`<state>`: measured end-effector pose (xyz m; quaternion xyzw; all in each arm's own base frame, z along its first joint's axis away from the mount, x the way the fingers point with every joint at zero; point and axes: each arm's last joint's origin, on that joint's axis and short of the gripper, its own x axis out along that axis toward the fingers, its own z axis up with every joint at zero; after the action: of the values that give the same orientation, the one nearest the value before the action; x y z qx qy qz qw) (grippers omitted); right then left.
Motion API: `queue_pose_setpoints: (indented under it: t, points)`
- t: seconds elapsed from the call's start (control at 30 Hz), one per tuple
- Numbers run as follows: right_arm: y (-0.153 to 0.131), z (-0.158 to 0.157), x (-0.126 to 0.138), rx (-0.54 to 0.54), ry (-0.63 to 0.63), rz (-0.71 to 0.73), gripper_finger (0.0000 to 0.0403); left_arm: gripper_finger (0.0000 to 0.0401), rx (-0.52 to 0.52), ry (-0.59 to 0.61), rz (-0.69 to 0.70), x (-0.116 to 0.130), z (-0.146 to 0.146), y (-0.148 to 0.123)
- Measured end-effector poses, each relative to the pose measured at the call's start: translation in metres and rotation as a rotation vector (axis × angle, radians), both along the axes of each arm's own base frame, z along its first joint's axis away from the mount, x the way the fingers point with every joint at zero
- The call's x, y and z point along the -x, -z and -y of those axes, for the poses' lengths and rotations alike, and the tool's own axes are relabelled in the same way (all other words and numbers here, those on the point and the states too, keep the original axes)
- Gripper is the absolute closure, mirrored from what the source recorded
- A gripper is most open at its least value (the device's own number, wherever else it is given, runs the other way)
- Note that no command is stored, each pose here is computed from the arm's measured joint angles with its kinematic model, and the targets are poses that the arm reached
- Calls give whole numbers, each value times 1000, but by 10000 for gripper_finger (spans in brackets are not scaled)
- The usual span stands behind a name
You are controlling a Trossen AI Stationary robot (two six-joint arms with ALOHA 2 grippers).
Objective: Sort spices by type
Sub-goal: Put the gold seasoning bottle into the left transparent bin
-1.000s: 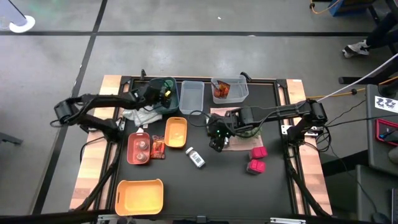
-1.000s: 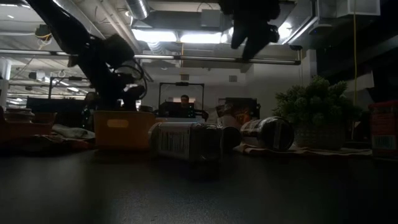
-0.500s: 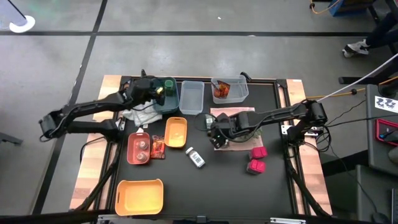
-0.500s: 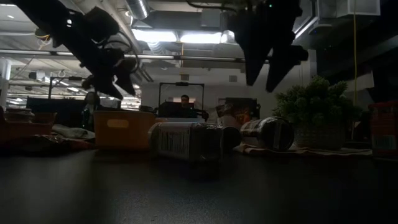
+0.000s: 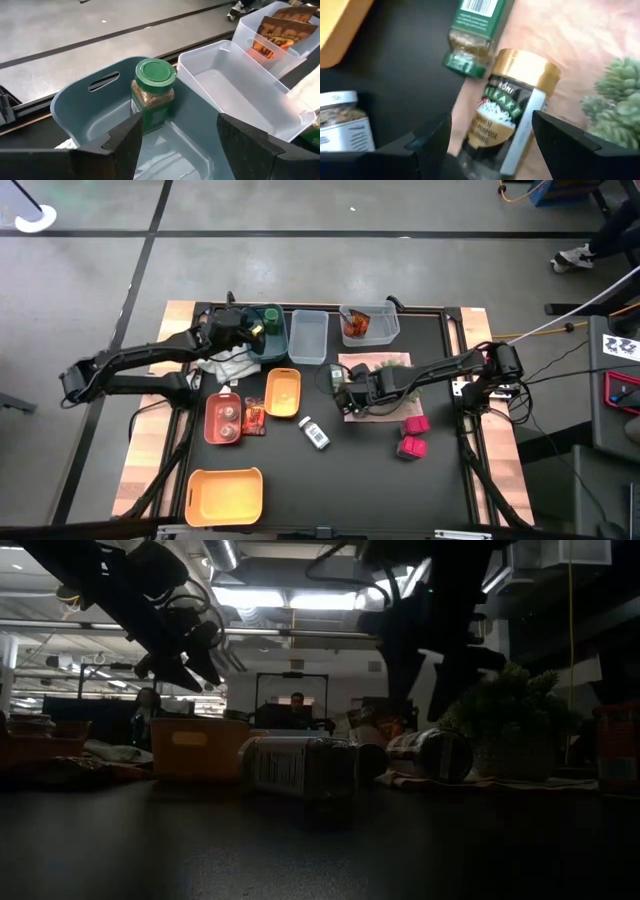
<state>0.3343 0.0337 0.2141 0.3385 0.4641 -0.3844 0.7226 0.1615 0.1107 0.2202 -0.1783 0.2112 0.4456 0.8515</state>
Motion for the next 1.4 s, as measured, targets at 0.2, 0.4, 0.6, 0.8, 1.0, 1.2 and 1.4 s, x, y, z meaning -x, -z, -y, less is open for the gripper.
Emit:
queue_pose_setpoints:
  t: [0.2, 0.4, 0.6, 0.8, 1.0, 1.2, 1.4]
  points:
    - [6, 1, -1, 38, 32, -11, 127, 164, 0, 1, 2, 0, 0, 0]
    - [19, 1, -5, 42, 50, -52, 127, 164, 3, 0, 2, 0, 1, 0]
    - [34, 0, -9, 57, 56, -93, 127, 164, 11, 3, -9, 0, 2, 1]
    - [37, 0, -11, 56, 54, -99, 127, 164, 14, 9, -14, -1, 3, 2]
    - [37, -1, -11, 3, 22, -113, 127, 164, 14, 9, -14, -1, 3, 2]
    - [38, -3, -11, -52, -24, -131, 127, 164, 14, 9, -14, -1, 3, 2]
    - [38, -5, -10, -110, -60, -142, 127, 164, 14, 9, -14, -1, 3, 2]
